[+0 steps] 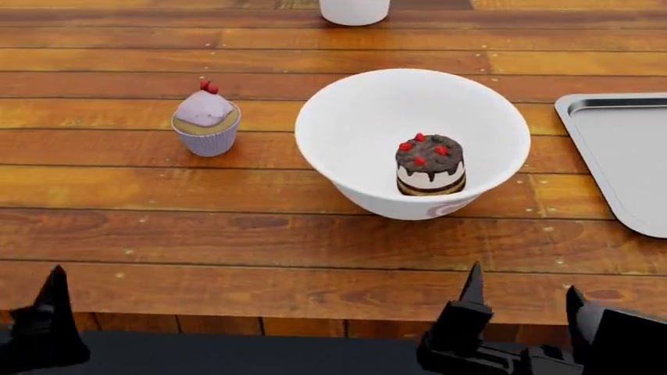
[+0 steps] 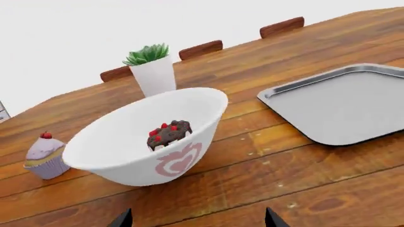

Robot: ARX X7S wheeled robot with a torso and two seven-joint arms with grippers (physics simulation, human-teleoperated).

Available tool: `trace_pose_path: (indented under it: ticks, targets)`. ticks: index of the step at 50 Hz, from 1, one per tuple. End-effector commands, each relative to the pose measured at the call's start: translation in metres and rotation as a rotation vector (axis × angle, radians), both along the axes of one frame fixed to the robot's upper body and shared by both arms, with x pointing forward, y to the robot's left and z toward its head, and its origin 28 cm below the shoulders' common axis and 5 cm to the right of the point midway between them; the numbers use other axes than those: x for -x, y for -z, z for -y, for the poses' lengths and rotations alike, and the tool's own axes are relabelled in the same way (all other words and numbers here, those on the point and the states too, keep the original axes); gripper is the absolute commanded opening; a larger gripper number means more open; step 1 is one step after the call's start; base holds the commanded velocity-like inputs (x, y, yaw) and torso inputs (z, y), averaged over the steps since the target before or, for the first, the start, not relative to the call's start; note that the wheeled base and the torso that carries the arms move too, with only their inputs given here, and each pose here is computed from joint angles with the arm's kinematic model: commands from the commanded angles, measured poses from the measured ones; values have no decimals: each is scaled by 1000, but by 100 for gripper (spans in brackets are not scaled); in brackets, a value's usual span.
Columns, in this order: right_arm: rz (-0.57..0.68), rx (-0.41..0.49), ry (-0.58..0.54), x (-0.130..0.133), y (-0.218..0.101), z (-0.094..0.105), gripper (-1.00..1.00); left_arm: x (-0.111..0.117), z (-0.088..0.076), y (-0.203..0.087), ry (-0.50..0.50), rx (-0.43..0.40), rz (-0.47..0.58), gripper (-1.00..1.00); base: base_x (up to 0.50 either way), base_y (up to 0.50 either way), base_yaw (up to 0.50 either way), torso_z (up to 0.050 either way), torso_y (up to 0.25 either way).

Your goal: Pick up the bowl with cake and place it on the tray. Pick up the cupcake and place it on the tray.

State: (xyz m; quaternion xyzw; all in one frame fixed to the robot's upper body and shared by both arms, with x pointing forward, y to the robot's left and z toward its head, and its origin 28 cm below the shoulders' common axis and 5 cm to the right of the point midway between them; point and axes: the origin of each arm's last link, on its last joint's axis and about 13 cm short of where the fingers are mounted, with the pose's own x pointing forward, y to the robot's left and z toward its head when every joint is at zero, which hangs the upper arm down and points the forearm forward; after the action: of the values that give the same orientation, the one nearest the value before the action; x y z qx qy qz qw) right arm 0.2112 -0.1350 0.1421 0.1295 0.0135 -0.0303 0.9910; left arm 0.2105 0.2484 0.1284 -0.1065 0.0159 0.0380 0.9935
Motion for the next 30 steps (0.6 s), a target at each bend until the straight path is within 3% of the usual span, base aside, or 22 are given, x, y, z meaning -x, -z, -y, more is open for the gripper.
trace_pose_path:
  ticks: [1,8,20,30]
  targets:
    - [79,166,-107,53,-100,10,100,41,-14,-111,87,-74,102,100,0,0,0,0,0]
    - [125,189,-112,52,-123,14,100,36,-13,-135,88,-109,152,100,0,0,0,0,0]
    - [168,236,-135,54,-132,12,100,35,-10,-137,90,-147,155,100,0,0,0,0,0]
    - [196,244,-157,58,-134,11,100,37,-9,-138,98,-169,153,100,454,0,0,0,0]
